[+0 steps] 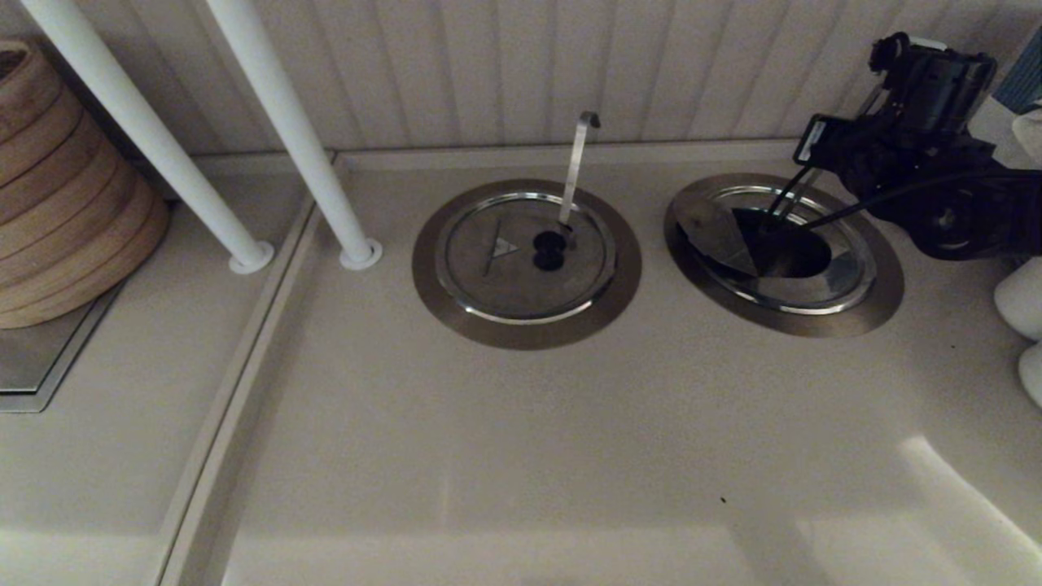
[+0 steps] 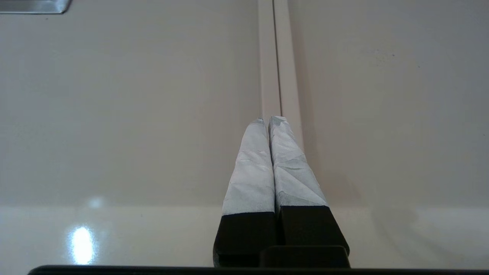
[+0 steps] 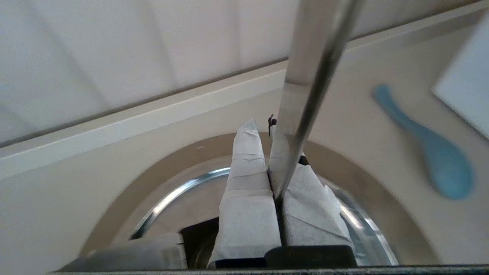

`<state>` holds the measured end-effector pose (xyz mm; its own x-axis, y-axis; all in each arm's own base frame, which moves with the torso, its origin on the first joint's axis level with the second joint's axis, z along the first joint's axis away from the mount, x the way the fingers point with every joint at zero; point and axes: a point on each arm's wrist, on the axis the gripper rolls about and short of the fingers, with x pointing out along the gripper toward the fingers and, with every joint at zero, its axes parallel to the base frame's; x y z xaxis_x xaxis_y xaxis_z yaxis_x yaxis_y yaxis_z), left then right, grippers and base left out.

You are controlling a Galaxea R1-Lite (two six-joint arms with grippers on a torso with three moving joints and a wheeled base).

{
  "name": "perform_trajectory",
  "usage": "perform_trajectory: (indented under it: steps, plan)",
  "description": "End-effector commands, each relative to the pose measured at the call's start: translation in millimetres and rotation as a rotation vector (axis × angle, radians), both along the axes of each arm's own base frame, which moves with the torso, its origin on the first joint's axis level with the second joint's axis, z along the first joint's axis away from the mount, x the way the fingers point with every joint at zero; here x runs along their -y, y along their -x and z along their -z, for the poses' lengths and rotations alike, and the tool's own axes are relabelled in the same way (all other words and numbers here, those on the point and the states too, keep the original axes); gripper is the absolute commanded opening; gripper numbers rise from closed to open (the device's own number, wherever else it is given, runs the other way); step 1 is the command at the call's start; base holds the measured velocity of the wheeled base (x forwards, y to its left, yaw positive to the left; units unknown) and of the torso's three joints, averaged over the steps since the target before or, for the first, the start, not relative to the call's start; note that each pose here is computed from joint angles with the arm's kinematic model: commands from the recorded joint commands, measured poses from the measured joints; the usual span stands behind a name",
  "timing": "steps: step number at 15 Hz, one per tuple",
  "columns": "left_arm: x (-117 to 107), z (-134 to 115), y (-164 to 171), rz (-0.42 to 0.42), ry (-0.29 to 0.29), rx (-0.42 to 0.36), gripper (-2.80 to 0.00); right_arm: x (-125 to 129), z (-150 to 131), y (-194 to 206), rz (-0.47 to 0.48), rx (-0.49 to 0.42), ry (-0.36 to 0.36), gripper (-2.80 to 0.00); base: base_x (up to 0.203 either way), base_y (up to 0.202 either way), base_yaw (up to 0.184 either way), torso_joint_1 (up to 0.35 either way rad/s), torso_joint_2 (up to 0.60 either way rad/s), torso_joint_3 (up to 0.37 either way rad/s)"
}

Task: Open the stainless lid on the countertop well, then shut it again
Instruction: Stir with a spoon

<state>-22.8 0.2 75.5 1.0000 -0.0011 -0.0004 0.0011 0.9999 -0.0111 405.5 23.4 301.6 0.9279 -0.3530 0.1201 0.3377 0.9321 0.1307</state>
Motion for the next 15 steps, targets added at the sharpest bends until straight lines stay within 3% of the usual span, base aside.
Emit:
perform_trajectory:
  steps: [1,7,15]
  plan:
    - [0,0,0,-0.001,0.000,-0.001,-2.80,-3,-5,11,-0.018,-0.011,0.002,-2.80,0.000,0.000,0.000,0.000,0.00,0.000]
    - [0,0,0,0.000,0.001,-0.001,-2.80,-15,3,26,-0.127,-0.123,0.023,-2.80,0.000,0.000,0.000,0.000,0.00,0.000]
    - [0,0,0,-0.002,0.001,-0.001,-2.80,14,15,22,-0.042,-0.226,0.137,-2.80,0.000,0.000,0.000,0.000,0.00,0.000]
